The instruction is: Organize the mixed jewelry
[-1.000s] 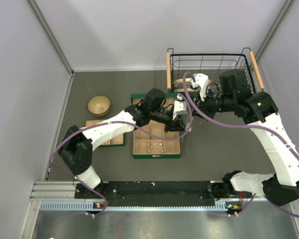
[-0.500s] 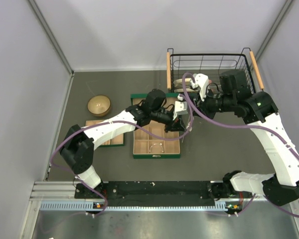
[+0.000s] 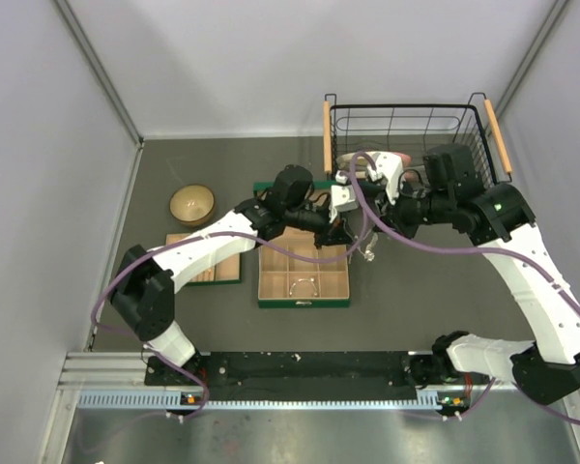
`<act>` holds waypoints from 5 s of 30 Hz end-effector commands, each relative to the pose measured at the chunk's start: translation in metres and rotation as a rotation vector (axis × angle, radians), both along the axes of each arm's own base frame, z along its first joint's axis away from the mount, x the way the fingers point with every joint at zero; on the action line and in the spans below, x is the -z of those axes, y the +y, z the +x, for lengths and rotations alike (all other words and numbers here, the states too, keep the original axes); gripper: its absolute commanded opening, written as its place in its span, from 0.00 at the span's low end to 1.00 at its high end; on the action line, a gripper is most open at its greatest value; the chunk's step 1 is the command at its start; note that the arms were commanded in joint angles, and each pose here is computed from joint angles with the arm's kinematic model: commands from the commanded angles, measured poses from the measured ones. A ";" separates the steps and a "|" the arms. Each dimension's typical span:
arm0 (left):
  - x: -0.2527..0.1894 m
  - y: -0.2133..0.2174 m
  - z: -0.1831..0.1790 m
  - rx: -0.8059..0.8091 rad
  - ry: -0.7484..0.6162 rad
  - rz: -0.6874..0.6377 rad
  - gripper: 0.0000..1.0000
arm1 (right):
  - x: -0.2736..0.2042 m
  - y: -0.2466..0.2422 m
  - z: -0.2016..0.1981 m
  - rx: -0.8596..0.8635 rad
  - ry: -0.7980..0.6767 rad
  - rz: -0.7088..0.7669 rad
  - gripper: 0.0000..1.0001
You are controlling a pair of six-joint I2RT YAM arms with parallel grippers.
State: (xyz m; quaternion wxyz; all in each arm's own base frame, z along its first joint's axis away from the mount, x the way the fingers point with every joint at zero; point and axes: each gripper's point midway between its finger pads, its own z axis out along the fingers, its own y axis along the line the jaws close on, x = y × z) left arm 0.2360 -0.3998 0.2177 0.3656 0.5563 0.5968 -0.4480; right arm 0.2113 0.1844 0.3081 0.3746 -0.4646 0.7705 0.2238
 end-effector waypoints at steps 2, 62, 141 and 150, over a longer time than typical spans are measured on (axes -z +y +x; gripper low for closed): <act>-0.057 0.012 0.005 -0.039 -0.079 -0.092 0.00 | -0.001 0.007 0.000 -0.037 -0.026 0.024 0.00; -0.010 0.137 0.134 -0.569 -0.171 0.135 0.00 | 0.066 0.079 0.151 0.256 -0.145 0.029 0.00; -0.002 0.133 0.151 -0.683 -0.111 0.096 0.00 | 0.058 0.071 0.164 0.365 -0.199 0.036 0.00; -0.004 0.136 0.148 -0.720 -0.115 0.086 0.00 | 0.053 0.071 0.164 0.372 -0.203 0.055 0.00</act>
